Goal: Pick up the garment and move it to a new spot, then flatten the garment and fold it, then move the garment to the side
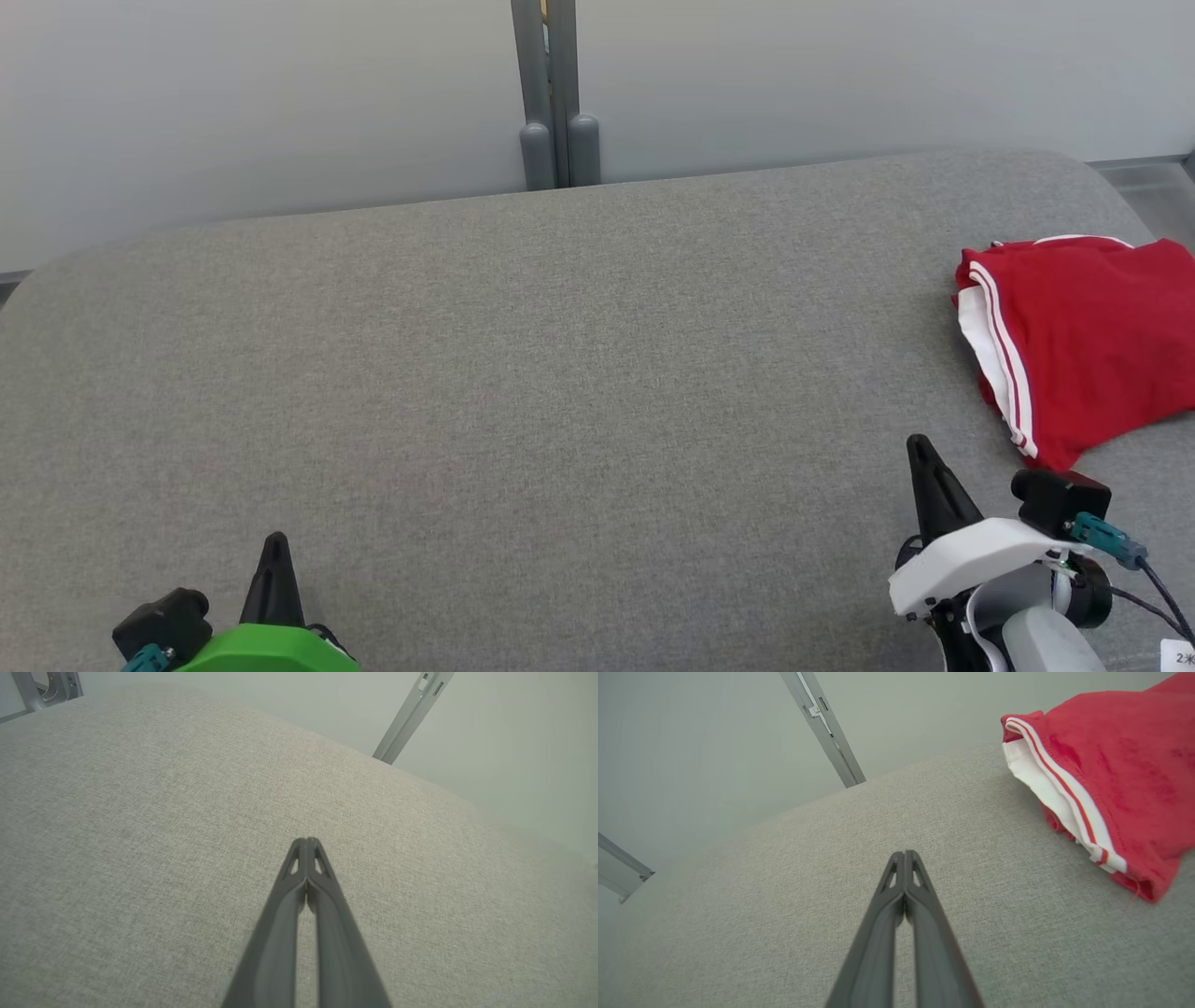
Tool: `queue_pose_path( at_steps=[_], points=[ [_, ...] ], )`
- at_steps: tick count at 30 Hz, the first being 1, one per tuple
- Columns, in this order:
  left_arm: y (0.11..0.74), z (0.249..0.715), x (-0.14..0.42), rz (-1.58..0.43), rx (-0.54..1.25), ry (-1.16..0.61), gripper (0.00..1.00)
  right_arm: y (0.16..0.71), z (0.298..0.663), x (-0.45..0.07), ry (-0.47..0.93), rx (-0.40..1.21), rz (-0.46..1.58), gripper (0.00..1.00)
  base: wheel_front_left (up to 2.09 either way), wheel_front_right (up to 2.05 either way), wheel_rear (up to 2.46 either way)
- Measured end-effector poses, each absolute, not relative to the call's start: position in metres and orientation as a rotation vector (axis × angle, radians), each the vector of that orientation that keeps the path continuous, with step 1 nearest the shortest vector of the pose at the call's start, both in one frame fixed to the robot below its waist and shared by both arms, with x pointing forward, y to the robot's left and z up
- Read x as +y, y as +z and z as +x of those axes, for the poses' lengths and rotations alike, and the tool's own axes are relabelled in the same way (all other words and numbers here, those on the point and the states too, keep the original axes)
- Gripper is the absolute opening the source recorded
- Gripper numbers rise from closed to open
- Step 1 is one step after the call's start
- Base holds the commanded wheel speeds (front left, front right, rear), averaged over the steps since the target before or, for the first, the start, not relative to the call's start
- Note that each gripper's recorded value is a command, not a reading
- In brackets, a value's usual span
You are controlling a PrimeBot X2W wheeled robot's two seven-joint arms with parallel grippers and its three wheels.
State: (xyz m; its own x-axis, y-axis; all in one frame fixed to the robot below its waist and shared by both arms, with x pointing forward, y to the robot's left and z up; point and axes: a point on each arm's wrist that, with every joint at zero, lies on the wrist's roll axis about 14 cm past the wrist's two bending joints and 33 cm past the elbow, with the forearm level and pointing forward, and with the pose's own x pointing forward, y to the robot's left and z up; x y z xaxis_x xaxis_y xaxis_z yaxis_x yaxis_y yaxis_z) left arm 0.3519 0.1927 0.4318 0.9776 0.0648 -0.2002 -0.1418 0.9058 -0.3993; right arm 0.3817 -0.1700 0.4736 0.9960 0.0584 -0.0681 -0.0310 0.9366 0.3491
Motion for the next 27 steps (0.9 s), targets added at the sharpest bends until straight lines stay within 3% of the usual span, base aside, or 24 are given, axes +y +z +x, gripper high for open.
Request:
queue_pose_path(
  at_steps=[27],
  points=[
    [0.447,0.361,0.196,-0.834,0.153,0.141,0.00,0.479,0.382,-0.186,-0.034,0.079,0.781,0.00,0.00,0.00,0.00]
  ],
)
